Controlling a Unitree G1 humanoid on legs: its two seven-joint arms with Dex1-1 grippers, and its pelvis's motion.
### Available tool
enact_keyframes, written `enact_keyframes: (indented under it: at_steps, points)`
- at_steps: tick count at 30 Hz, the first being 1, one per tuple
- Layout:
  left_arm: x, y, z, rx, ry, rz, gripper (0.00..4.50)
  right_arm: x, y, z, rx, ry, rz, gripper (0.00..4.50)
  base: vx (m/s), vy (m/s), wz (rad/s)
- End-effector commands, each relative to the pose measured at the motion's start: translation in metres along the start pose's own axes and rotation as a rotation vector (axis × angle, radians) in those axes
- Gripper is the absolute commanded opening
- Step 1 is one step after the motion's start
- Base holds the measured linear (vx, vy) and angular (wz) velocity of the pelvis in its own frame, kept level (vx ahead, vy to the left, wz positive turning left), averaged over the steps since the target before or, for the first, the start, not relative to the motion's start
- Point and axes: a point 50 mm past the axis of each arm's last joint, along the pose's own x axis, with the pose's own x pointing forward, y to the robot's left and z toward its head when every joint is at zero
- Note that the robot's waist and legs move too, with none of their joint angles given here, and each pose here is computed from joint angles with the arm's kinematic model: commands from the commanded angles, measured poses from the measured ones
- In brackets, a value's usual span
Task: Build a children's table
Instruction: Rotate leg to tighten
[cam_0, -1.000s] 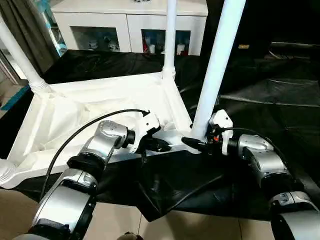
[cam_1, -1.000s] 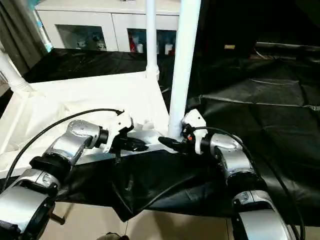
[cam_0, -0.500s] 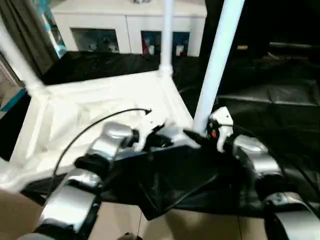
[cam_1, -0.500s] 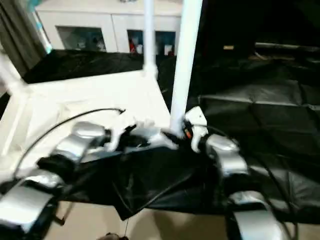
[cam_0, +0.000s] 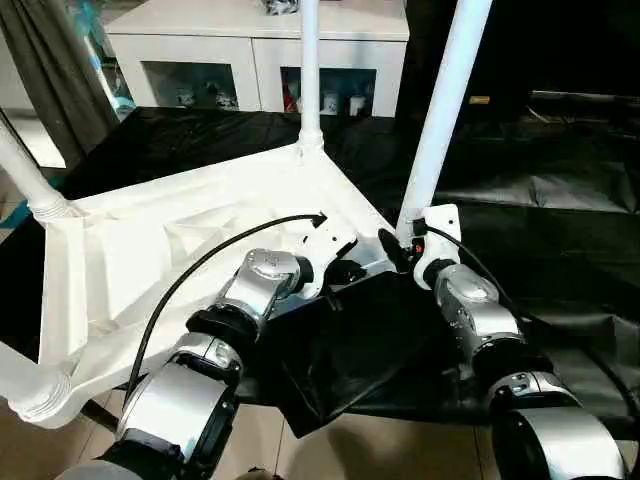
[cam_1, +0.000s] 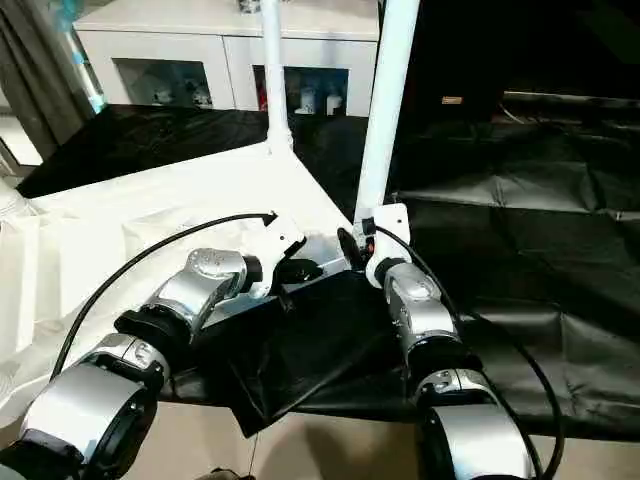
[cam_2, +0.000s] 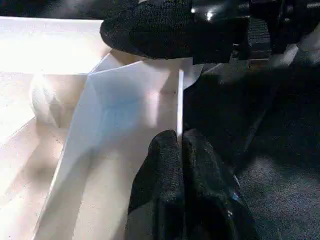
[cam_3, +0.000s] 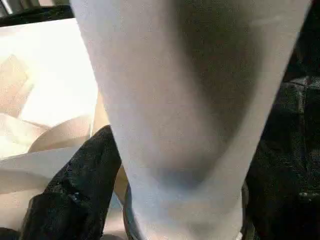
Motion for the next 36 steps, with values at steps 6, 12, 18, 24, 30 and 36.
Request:
enact_keyframes:
  at_steps: [6,12,18,24,30,36]
  points:
    - [-0.01,-0.002,-0.001,0.075,-0.018,-0.146,0.0,-0.008,0.022,-0.002,-0.121,0.023,0.389,3.84,0.0,0.0,0.0]
    - [-0.027,0.005,-0.012,0.087,0.011,-0.205,0.0,-0.023,0.004,0.01,-0.182,-0.029,0.507,3.84,0.0,0.0,0.0]
    - [-0.034,0.01,-0.017,0.088,0.022,-0.202,0.0,-0.029,-0.005,0.02,-0.235,-0.059,0.552,3.58,0.0,0.0,0.0]
    - [-0.036,0.01,-0.018,0.081,0.023,-0.202,0.0,-0.032,-0.003,0.016,-0.269,-0.021,0.597,3.21,0.0,0.0,0.0]
    - [-0.036,0.01,-0.02,0.076,0.026,-0.201,0.0,-0.032,-0.004,0.013,-0.273,0.0,0.603,2.68,0.0,0.0,0.0]
    - [-0.038,0.009,-0.023,0.07,0.042,-0.211,0.0,-0.033,-0.004,0.011,-0.277,0.013,0.609,2.21,0.0,0.0,0.0]
